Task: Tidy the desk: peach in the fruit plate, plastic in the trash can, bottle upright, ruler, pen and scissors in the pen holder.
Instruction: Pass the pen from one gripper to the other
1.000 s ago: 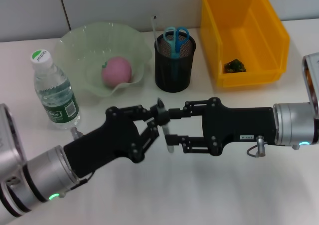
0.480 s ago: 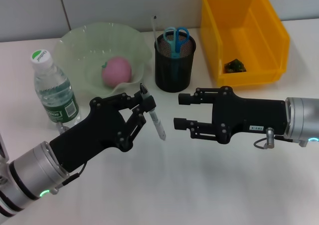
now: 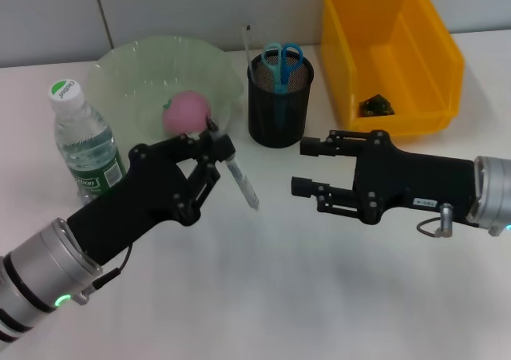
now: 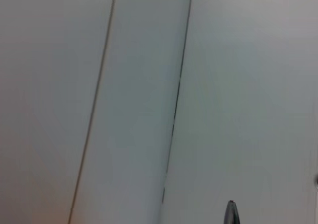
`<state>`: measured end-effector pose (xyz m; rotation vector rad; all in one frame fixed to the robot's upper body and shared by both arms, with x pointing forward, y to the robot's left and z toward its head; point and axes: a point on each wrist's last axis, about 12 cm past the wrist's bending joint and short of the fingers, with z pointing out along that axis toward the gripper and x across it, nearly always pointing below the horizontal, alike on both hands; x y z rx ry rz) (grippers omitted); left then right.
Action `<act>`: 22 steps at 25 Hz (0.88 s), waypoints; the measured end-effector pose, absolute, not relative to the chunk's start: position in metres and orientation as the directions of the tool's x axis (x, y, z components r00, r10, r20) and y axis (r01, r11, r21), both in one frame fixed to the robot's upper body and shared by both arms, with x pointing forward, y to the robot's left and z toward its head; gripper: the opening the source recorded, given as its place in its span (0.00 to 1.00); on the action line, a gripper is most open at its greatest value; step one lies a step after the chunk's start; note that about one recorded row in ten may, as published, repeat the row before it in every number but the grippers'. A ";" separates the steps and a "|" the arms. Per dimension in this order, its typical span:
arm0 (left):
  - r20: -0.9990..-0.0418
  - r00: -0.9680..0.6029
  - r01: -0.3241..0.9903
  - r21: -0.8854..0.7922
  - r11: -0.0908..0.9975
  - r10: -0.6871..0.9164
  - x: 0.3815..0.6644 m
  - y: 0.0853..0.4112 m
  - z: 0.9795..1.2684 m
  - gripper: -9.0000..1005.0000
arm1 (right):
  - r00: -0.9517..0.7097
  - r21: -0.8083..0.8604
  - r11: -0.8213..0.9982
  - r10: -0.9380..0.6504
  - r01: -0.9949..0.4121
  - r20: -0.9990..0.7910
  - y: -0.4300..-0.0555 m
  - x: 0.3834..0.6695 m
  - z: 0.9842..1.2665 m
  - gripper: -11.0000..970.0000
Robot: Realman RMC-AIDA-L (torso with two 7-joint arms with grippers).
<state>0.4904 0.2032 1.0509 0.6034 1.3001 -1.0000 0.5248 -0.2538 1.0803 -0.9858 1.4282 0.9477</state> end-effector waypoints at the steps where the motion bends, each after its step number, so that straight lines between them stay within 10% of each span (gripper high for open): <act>1: -0.956 -0.052 0.860 -0.190 0.474 -0.290 0.491 0.204 1.053 0.14 | -0.032 0.013 0.346 -0.048 -0.938 -0.998 -0.257 0.521 1.079 0.59; 22: -0.716 -0.234 0.710 -0.588 0.387 -0.658 0.493 0.225 1.065 0.14 | 0.198 -0.158 0.470 0.036 -0.869 -0.980 -0.262 0.486 1.060 0.59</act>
